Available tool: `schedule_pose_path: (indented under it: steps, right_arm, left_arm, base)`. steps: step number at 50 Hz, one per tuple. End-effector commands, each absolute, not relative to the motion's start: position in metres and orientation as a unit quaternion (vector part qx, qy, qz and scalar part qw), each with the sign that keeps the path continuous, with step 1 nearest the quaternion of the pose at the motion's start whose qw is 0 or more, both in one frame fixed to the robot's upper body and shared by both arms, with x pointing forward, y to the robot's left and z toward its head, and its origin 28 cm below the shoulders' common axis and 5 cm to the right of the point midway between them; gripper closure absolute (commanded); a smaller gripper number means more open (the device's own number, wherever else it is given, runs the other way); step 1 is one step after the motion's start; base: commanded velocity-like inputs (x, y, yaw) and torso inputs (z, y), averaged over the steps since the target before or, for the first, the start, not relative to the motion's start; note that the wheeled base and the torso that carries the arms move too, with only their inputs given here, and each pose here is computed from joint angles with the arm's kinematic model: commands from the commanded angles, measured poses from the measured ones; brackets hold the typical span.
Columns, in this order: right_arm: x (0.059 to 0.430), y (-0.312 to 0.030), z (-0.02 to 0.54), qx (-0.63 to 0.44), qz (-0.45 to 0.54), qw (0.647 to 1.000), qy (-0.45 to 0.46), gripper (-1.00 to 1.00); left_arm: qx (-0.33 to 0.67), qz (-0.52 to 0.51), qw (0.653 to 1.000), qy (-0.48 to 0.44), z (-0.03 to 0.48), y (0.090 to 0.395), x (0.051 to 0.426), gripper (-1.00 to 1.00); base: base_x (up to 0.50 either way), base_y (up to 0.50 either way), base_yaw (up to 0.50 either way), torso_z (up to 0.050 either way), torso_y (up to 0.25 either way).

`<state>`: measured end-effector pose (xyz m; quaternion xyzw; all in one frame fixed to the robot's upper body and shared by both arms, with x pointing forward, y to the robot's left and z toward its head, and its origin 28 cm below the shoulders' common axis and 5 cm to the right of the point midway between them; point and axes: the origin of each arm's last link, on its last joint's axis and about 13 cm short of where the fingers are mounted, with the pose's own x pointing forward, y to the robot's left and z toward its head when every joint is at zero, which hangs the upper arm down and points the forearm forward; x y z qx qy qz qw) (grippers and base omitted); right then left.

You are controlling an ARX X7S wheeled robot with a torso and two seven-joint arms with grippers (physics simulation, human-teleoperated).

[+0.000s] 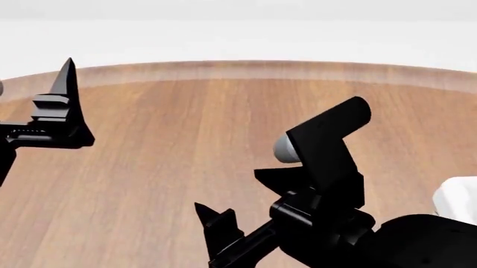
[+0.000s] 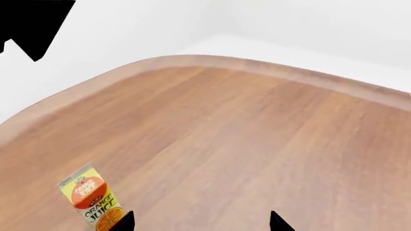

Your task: Pick the milk and place it in the basket.

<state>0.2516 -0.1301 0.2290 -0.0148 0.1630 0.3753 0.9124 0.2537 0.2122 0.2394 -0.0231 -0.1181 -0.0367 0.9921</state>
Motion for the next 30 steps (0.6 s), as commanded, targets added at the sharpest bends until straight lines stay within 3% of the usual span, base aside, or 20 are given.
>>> schedule_pose_path:
  steps: [1,30]
  right_arm:
    - [0.249,-0.126,0.224,-0.024,0.407,0.895,0.183,-1.00]
    - [0.244,-0.110,0.207,-0.050,0.470,0.853,0.223,-1.00]
  left_arm:
    - [-0.020,-0.038,0.992,-0.117,0.238,0.211,0.254,-1.00]
    - [-0.017,-0.040,0.992,-0.116,0.237,0.211,0.254,-1.00]
  base:
    - [0.00,0.00,0.00,0.000,0.000]
    - [0.00,0.00,0.00,0.000,0.000]
